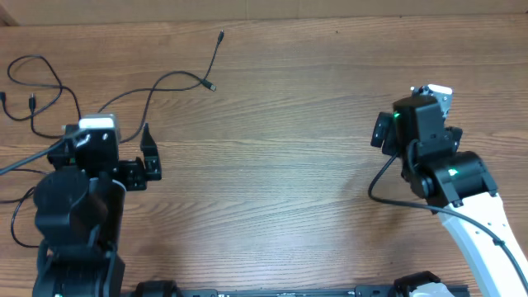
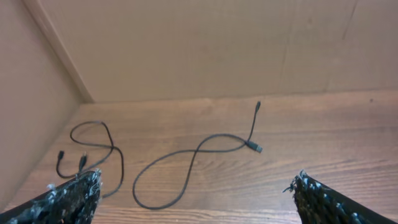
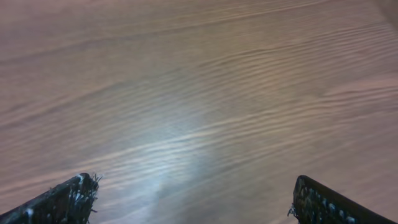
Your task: Untangle cables
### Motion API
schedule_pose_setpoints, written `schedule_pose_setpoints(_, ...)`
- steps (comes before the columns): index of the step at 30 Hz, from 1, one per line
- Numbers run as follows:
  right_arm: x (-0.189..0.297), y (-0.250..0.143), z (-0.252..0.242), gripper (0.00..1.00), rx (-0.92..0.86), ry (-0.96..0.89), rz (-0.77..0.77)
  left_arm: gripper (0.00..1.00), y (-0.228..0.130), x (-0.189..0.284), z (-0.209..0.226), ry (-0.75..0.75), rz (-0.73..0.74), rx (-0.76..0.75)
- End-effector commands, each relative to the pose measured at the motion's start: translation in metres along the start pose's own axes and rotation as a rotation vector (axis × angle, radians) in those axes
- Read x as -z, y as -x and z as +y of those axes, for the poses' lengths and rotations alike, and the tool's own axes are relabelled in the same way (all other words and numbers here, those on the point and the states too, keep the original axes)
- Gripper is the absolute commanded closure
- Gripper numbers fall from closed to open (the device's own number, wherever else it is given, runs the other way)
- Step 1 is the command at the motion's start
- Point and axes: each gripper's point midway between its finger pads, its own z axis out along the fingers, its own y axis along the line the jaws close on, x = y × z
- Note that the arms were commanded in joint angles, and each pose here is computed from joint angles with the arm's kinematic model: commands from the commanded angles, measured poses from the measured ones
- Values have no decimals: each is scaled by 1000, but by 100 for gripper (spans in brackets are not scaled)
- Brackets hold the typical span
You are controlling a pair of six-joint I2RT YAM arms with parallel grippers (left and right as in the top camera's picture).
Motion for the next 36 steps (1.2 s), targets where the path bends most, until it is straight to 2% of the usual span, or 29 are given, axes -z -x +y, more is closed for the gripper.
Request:
schedule_pose_setpoints(1, -4, 3, 8, 0, -42, 107, 22, 0, -2, -12, 2, 13, 31, 9)
schedule_pose_setpoints(5, -7, 5, -1, 0, -79, 111, 32, 0, -14, -26, 0, 8, 93, 3)
schedule_pose_setpoints(16, -7, 5, -2, 0, -36, 109, 32, 0, -76, -65, -8, -14, 376, -21)
schedule_pose_setpoints(36, -6, 2, 4, 0, -35, 144, 46, 0, -122, -103, -15, -28, 561, -37)
